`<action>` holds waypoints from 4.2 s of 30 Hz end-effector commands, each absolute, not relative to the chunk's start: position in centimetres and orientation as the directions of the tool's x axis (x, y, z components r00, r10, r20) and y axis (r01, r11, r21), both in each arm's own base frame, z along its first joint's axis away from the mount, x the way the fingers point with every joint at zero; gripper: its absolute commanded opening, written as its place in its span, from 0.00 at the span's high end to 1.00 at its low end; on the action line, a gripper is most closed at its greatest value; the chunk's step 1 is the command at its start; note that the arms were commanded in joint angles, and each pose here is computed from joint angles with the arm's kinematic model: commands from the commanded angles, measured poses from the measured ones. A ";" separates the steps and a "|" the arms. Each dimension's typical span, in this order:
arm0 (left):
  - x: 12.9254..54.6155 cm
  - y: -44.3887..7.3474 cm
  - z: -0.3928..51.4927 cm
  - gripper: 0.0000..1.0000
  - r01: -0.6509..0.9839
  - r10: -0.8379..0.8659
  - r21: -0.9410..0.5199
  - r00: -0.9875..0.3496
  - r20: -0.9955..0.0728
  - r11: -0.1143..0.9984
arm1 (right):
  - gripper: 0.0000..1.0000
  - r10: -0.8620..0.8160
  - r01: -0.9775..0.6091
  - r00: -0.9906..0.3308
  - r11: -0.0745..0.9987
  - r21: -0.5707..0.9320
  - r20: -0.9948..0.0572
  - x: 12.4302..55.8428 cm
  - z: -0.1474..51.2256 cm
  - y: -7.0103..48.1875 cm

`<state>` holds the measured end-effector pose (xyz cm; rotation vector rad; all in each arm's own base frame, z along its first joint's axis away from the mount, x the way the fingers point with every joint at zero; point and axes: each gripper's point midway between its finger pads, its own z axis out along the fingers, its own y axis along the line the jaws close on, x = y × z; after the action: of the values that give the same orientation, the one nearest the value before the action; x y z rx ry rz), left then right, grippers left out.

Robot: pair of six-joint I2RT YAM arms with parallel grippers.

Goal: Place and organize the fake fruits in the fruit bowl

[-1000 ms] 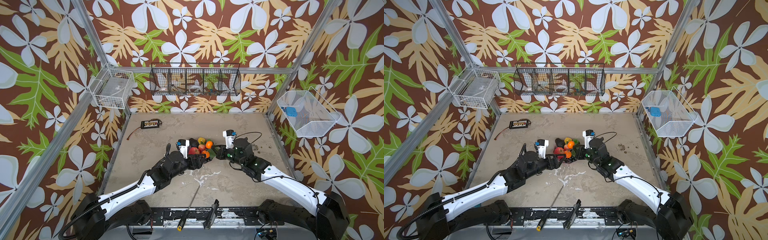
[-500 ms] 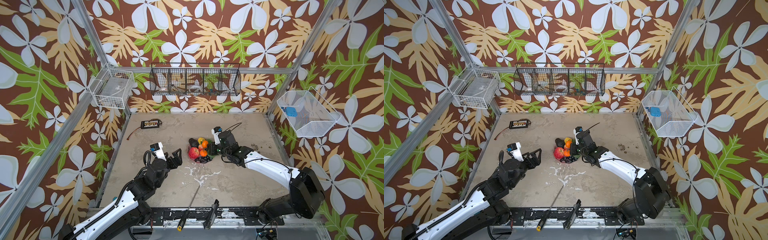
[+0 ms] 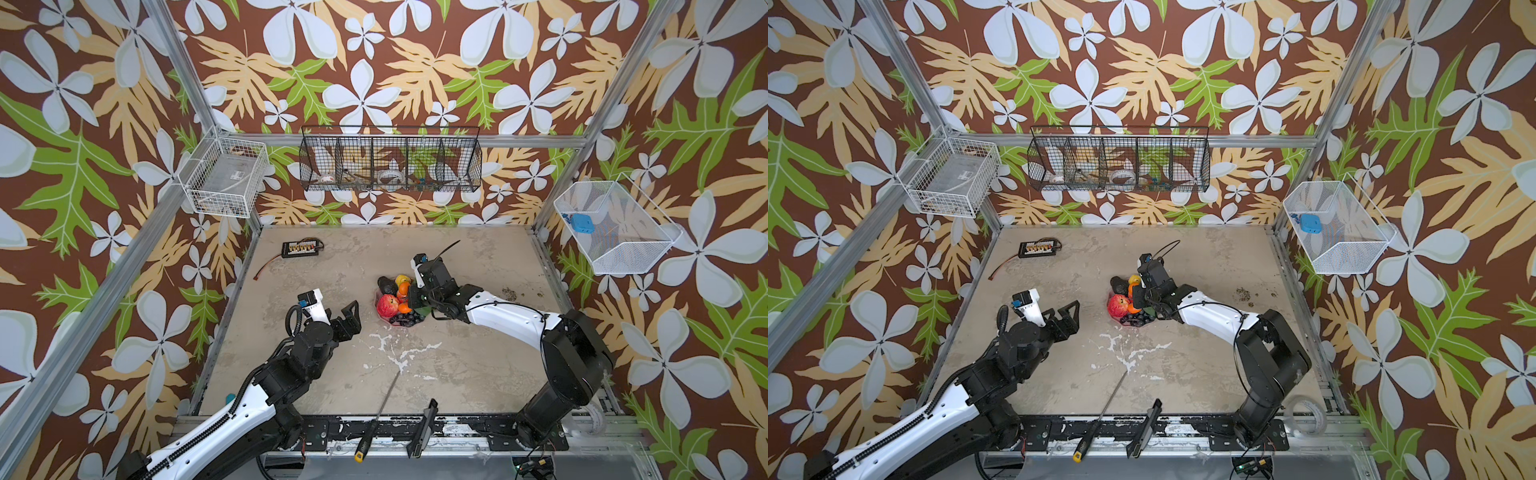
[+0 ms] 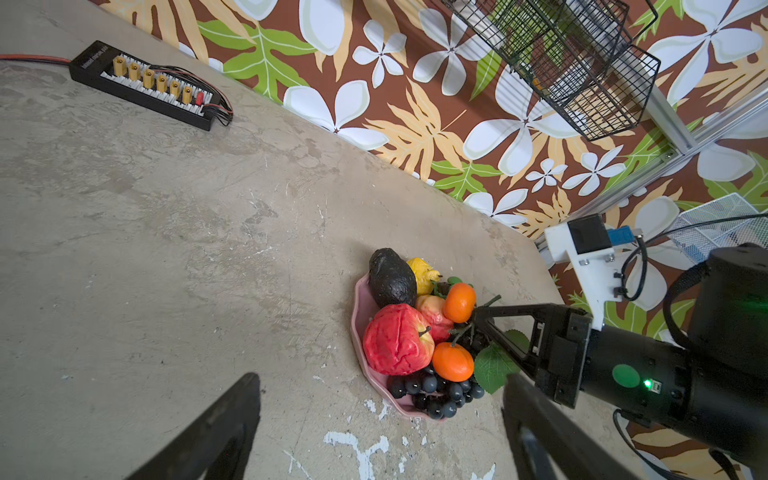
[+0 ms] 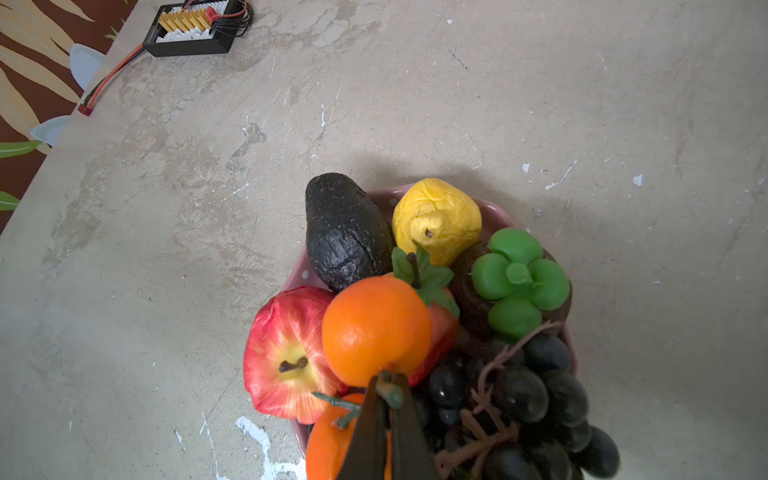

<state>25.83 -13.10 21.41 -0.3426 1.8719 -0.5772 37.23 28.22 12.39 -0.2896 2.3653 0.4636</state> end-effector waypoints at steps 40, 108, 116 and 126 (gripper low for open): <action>29.8 -7.0 23.5 0.03 -0.312 -0.448 -0.411 -0.054 -0.892 0.857 | 0.47 -0.082 -0.097 -0.303 0.994 -0.055 -0.949 33.7 28.2 14.3; 34.6 2.5 13.9 0.00 -0.272 -0.101 -0.090 -0.028 -0.995 0.958 | 0.00 -0.042 0.138 -0.167 0.988 -0.066 -0.985 36.6 12.4 -1.4; 34.6 2.5 13.9 0.00 -0.272 -0.101 -0.090 -0.027 -0.995 0.958 | 0.00 -0.042 0.139 -0.165 0.988 -0.065 -0.985 36.6 12.4 -1.4; 34.6 2.5 13.9 0.00 -0.272 -0.101 -0.090 -0.027 -0.995 0.958 | 0.00 -0.042 0.138 -0.166 0.988 -0.066 -0.985 36.6 12.4 -1.4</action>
<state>34.49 2.43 12.86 -0.2889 1.6417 0.1457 36.49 -1.38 11.81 0.0638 1.7562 -0.1675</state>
